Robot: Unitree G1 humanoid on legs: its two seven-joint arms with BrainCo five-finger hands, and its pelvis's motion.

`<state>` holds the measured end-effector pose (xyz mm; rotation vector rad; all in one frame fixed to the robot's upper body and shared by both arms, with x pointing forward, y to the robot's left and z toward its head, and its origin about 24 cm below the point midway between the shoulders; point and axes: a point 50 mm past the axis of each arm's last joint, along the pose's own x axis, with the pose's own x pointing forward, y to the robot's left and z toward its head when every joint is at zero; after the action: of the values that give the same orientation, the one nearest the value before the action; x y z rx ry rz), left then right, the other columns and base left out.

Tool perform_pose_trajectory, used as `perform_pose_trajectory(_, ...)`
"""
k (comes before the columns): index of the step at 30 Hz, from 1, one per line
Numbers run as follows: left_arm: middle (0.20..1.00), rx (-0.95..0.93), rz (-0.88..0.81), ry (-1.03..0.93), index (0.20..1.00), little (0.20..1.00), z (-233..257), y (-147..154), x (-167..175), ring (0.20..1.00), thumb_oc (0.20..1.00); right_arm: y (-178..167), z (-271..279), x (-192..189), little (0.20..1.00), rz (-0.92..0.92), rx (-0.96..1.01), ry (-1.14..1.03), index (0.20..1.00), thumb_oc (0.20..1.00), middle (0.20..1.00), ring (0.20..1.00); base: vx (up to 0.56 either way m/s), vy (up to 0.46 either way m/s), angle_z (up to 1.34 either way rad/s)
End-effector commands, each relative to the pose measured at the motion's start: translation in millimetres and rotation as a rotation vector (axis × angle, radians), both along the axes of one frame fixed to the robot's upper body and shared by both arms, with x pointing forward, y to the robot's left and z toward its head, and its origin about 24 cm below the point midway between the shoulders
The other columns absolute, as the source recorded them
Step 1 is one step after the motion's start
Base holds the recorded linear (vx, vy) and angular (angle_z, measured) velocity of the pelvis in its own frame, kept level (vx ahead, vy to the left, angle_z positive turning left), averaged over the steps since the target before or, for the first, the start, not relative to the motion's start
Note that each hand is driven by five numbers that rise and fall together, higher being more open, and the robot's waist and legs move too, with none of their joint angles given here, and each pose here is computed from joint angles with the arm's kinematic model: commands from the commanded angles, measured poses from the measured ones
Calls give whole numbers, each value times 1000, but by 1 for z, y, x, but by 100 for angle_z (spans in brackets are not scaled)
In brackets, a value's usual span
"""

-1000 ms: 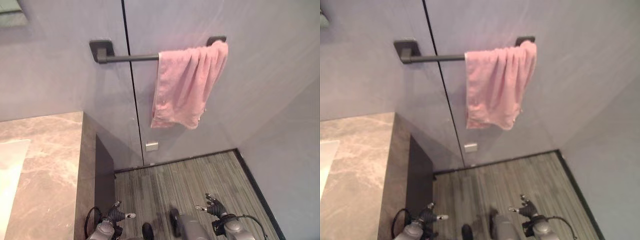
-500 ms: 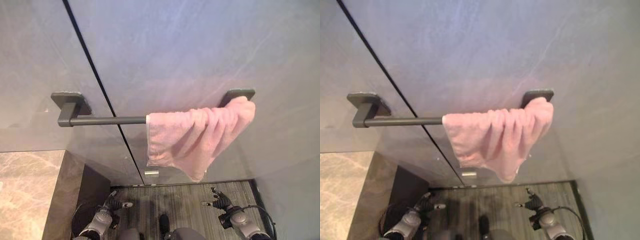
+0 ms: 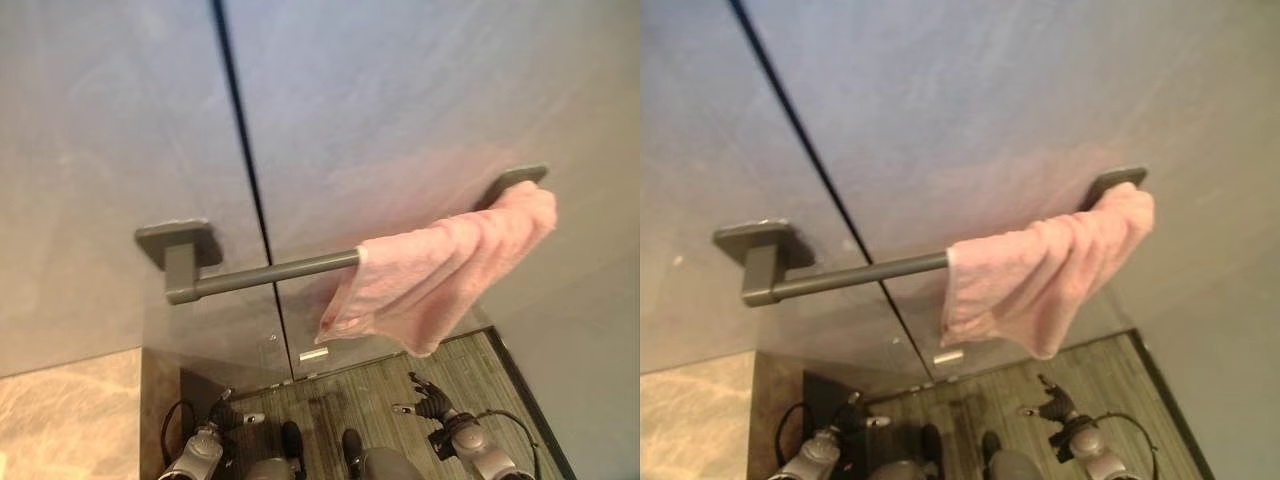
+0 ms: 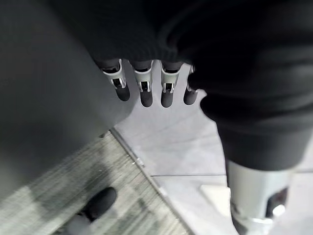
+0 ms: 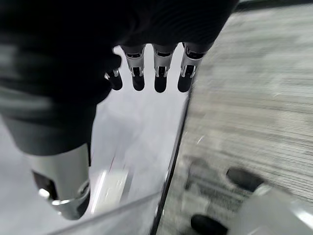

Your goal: Put brush and paste in cup on sink, flatten towel.

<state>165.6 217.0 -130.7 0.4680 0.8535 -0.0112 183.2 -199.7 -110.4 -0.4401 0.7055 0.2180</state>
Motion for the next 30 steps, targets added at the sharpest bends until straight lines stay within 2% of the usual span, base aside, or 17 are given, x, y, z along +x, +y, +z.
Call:
perform_pose_trajectory(1,1000,55,-2,-8,1000,1000,2,18,-7,1000,1000,-17,10,8,1000,-17,-28,-59,1000,1000,1000,1000,20,-50,16)
perform_pose_trajectory(11,1000,60,-111,-80,1000,1000,15,17,-6,1000,1000,-50,17,-4,1000,-189,15,-85,1000,1000,1000,1000,35,-25,15)
perform_pose_trajectory(15,1000,44,-158,-179,1000,1000,35,25,-5,1000,1000,-70,32,-2,1000,-347,99,-179,1000,1000,1000,1000,0,0,0)
perform_pose_trajectory(18,1000,40,-179,-209,1000,1000,44,31,-6,1000,1000,-74,36,0,1000,-374,142,-199,1000,1000,1000,1000,0,1,-2)
perform_pose_trajectory(21,1000,26,-245,-301,1000,1000,72,44,-2,1000,1000,-90,54,13,1000,-425,272,-279,1000,1000,1000,1000,0,0,0)
perform_pose_trajectory(23,1000,19,-257,-319,1000,1000,78,47,0,1000,1000,-92,59,18,1000,-429,309,-297,1000,1000,1000,1000,0,0,0)
perform_pose_trajectory(25,1000,-16,-291,-401,1000,1000,105,58,12,1000,1000,-101,77,33,1000,-395,365,-337,1000,1000,1000,1000,0,0,0)
perform_pose_trajectory(30,1000,-85,-265,-501,1000,1000,124,56,29,1000,1000,-99,101,62,1000,-359,435,-413,1000,1000,1000,1000,21,-3,1)
